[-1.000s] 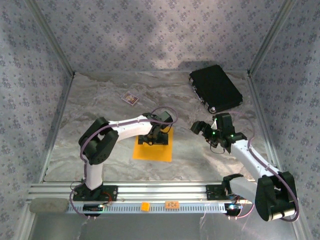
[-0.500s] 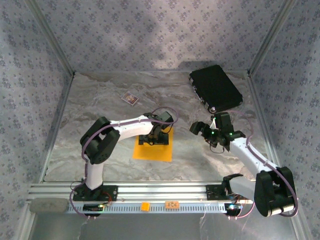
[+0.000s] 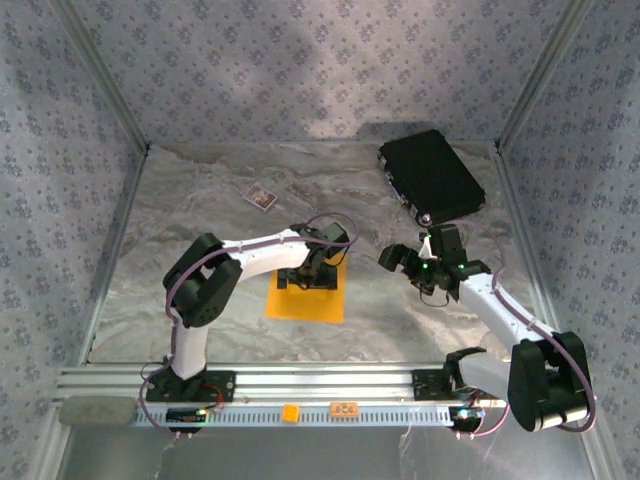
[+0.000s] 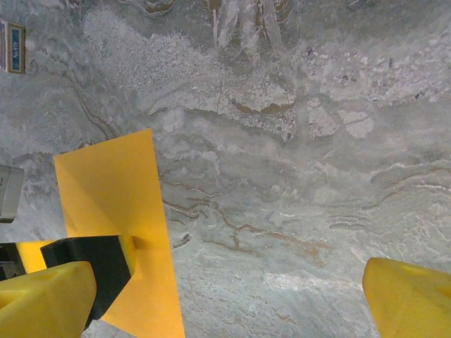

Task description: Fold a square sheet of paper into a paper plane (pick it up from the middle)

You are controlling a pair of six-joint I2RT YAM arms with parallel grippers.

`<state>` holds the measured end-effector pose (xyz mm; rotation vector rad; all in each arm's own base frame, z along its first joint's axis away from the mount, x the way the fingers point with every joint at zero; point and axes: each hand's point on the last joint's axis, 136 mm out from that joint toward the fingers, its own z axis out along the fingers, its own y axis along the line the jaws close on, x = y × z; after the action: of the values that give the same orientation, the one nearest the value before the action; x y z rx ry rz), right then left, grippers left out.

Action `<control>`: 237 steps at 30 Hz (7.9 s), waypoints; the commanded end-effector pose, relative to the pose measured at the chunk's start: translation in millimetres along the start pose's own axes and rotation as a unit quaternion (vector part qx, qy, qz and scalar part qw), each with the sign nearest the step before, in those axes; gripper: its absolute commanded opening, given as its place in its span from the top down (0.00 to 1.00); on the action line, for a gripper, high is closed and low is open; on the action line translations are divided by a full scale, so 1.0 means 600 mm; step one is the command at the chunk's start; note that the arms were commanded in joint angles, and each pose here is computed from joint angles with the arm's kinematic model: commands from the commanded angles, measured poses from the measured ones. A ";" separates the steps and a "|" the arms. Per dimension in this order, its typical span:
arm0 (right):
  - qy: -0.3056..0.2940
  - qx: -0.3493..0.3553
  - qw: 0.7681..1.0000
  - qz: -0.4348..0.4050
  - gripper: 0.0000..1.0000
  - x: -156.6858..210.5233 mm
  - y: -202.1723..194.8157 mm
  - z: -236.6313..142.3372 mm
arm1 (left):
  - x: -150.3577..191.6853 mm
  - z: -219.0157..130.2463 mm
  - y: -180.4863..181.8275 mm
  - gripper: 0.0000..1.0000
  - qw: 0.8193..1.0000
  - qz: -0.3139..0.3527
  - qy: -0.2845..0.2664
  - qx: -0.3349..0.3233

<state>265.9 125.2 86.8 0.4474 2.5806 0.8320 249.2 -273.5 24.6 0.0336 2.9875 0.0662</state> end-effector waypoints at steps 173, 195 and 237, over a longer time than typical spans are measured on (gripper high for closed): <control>0.040 -0.127 0.989 -0.067 0.35 0.028 0.119 0.035 | -0.001 -0.012 -0.008 0.40 0.961 -0.105 -0.096 0.236; 0.181 -0.127 0.969 -0.114 0.91 0.115 0.151 0.136 | 0.001 0.018 -0.011 0.40 0.967 -0.098 -0.075 0.222; 0.174 0.016 0.982 0.074 0.96 0.174 0.043 0.194 | -0.071 -0.127 0.074 0.00 0.931 -0.112 -0.232 0.260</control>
<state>251.3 267.1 18.4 0.4196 2.8069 1.1791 279.0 -246.6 111.8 -0.2087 2.4162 -0.7178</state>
